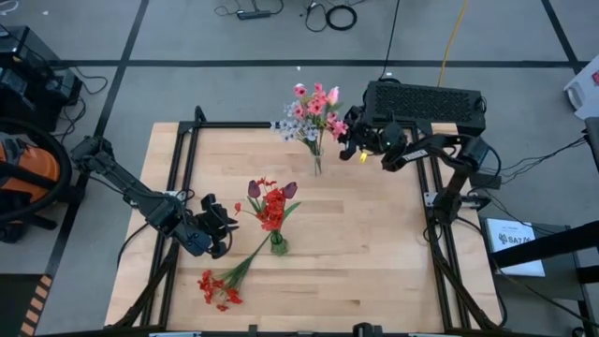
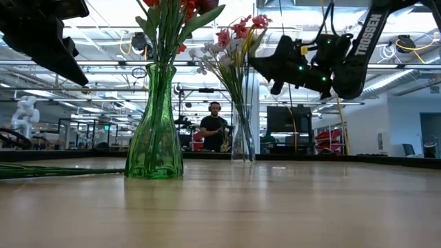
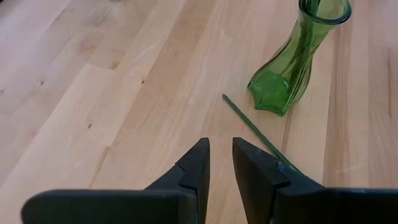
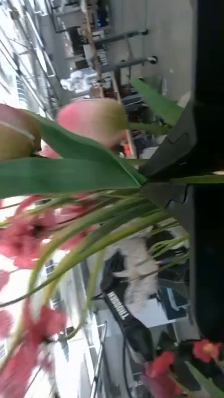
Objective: Sort flowers into vase by color
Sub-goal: Put the pink flower into the transparent flower vase
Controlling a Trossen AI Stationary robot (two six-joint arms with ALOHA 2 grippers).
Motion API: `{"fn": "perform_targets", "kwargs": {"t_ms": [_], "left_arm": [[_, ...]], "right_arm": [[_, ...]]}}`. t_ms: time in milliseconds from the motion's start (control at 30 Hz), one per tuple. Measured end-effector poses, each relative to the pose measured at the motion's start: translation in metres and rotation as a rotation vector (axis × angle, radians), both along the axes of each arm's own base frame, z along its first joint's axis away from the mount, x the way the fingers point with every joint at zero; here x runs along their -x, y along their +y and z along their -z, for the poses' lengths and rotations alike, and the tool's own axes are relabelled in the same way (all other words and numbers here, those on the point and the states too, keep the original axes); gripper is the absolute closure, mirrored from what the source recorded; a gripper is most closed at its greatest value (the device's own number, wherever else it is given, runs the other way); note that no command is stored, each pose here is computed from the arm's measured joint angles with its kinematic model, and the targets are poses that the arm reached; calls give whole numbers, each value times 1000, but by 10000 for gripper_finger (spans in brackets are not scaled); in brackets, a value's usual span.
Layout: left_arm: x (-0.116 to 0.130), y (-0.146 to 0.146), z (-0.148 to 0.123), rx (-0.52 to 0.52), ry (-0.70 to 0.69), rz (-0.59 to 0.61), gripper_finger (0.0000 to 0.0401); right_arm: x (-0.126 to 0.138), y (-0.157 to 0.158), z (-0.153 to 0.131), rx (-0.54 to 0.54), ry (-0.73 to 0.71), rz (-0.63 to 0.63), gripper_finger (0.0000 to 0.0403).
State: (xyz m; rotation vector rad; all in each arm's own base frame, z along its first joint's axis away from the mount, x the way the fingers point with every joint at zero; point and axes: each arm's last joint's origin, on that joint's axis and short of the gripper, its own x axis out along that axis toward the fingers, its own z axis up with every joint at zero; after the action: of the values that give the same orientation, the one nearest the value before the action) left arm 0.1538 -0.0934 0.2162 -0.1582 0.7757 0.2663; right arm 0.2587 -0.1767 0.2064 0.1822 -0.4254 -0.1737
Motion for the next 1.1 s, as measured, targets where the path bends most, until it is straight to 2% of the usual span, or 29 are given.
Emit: {"fn": "perform_targets", "kwargs": {"t_ms": [400, 600, 1100], "left_arm": [[0, 0, 0, 0, 0, 0, 326], [0, 0, 0, 0, 0, 0, 326], [0, 0, 0, 3, -4, -1, 326]], "right_arm": [[-5, 0, 18, 14, 106, -107, 402], [-7, 0, 23, 72, 173, -100, 402], [-9, -2, 37, 70, 306, -88, 403]]}}
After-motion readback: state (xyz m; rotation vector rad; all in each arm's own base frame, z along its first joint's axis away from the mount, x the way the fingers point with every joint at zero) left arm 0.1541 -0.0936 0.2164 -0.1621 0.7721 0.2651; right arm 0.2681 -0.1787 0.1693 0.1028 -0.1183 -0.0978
